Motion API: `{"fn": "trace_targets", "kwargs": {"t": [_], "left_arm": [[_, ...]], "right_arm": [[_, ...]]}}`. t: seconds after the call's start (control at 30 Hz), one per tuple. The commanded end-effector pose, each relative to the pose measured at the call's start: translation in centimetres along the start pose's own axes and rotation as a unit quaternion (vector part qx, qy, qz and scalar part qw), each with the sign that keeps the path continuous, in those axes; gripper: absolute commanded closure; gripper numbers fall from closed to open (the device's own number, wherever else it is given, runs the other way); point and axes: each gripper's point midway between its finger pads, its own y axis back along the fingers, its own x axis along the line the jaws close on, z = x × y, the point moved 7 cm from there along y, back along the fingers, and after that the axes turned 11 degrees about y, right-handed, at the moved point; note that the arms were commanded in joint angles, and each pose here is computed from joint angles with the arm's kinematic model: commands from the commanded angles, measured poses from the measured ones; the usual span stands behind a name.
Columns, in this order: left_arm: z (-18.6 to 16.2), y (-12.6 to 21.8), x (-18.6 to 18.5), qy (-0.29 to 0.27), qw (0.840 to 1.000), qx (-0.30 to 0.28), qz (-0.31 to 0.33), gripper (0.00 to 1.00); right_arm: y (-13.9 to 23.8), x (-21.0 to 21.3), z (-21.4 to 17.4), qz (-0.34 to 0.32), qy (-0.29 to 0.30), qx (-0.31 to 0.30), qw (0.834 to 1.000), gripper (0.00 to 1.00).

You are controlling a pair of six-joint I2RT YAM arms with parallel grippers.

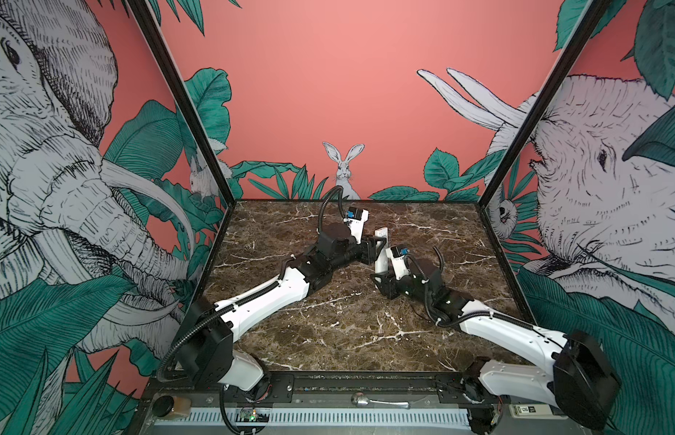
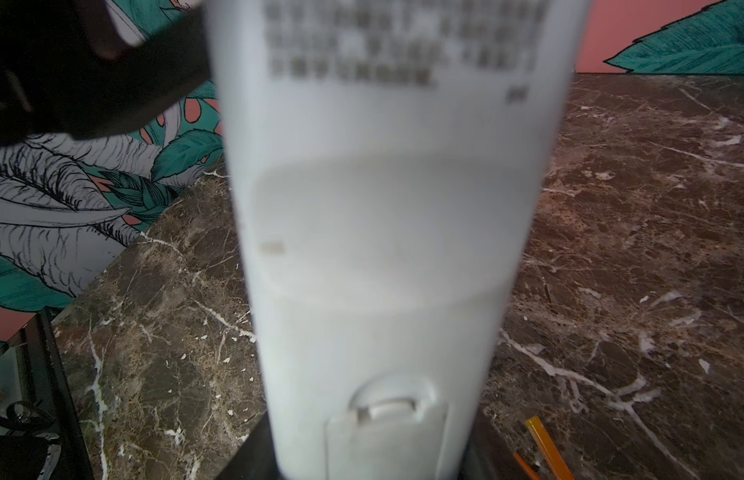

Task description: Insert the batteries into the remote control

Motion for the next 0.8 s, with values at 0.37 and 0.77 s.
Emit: {"fn": "trace_targets", "kwargs": {"t": [0.37, 0.77], "left_arm": [[0.4, -1.4, -0.2, 0.022, 1.000, -0.014, 0.007, 0.52], [-0.2, -1.6, 0.2, 0.029, 1.000, -0.009, 0.006, 0.66]], "right_arm": [[-0.4, 0.5, 1.4, -0.001, 0.002, -0.035, 0.999, 1.00], [-0.7, 0.6, 1.2, -0.001, 0.002, -0.033, 0.999, 1.00]]}}
